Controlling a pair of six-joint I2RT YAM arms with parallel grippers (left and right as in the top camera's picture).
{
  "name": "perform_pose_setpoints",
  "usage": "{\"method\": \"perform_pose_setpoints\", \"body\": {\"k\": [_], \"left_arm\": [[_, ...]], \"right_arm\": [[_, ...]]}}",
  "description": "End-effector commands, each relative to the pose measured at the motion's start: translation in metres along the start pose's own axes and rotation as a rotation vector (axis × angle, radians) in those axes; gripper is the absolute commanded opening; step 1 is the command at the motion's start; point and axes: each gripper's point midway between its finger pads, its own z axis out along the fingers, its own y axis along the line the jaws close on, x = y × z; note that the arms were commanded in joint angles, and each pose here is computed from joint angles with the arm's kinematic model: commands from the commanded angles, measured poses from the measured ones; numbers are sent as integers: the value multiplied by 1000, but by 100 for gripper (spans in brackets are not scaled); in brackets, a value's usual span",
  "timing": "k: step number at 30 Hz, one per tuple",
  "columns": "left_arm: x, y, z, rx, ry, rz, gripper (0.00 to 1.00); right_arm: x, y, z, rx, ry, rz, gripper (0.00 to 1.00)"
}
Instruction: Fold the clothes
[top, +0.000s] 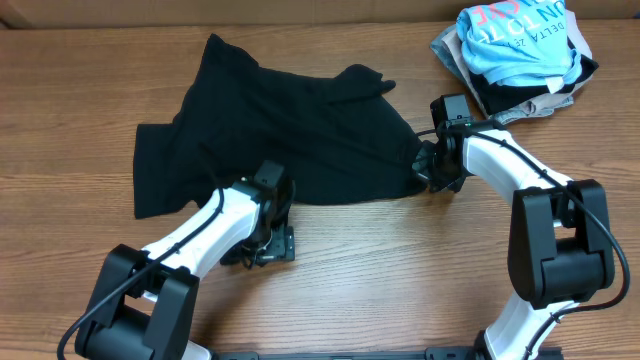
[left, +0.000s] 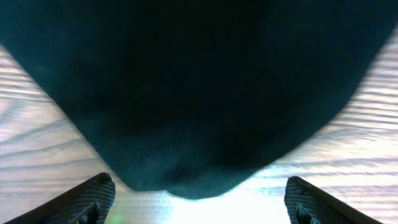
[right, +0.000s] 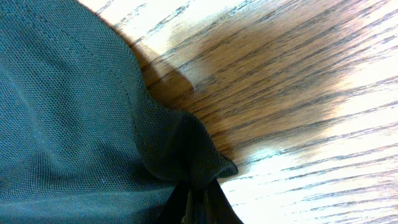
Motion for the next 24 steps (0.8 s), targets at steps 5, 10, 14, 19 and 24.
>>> {"method": "perform_pose_setpoints", "body": {"k": [5, 10, 14, 19, 24], "left_arm": [[-1, -3, 15, 21, -24, -12, 75], [-10, 11, 15, -61, -75, -14, 65], [-13, 20, 14, -112, -96, -17, 57], [-13, 29, 13, -143, -93, -29, 49], [-21, 31, 7, -135, -103, -32, 4]], "right_arm": [[11, -9, 16, 33, 34, 3, 4], [11, -9, 16, 32, 32, 3, 4], [10, -10, 16, 37, 28, 3, 4], [10, -10, 16, 38, 27, 3, 4], [10, -10, 16, 37, 27, 3, 4]]}}
